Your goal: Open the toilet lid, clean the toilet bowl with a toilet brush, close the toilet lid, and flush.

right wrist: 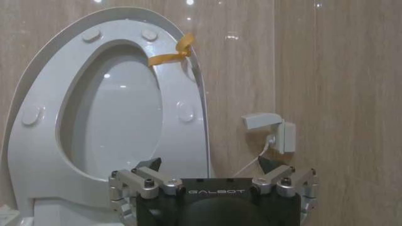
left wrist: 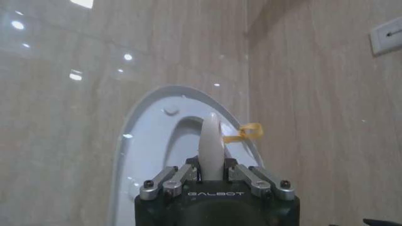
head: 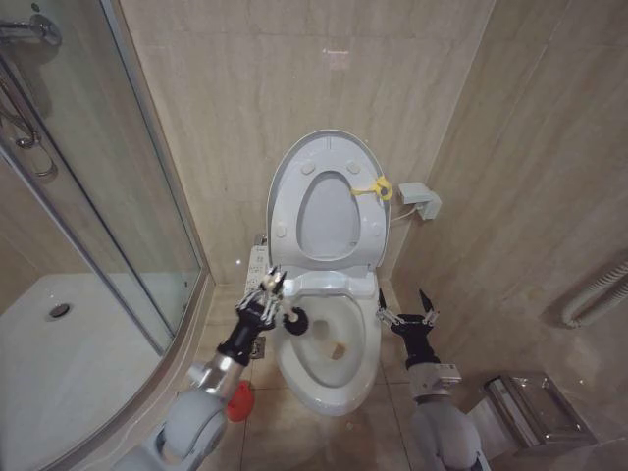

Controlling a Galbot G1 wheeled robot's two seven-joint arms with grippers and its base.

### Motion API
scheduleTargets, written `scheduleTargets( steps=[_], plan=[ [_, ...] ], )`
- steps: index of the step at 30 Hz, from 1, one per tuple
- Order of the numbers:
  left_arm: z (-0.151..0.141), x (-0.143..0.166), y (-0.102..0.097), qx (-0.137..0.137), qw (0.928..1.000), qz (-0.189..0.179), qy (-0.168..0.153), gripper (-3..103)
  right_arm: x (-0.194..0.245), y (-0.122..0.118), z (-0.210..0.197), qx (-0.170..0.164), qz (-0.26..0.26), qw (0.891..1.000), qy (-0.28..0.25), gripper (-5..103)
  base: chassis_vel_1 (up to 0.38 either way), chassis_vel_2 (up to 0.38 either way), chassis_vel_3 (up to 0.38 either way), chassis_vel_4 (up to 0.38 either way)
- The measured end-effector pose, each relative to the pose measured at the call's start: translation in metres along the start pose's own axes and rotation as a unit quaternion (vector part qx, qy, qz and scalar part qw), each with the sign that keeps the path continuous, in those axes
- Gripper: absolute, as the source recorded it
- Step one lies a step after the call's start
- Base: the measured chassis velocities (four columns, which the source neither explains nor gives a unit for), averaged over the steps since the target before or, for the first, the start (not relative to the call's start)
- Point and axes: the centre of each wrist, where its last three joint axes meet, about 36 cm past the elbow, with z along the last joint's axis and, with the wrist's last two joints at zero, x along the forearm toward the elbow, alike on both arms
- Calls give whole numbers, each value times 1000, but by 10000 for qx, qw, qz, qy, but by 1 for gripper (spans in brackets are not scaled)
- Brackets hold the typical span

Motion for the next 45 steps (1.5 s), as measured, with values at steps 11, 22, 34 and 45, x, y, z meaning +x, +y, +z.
scheduleTargets(
  steps=[11,22,34,45],
  plan=[
    [55,-41,6,28,9991,291,308,22,0,0,0,0,0,10000,0,100,0,0,0,0],
    [140,-71,-10,-130,9936,652,915,22,0,0,0,0,-1,10000,0,100,0,0,0,0],
    [198,-72,-4,-440,9880,700,1304,22,0,0,0,0,0,10000,0,100,0,0,0,0],
    [205,-72,-14,-437,9886,729,1245,22,0,0,0,0,-1,10000,0,100,0,0,0,0]
  ],
)
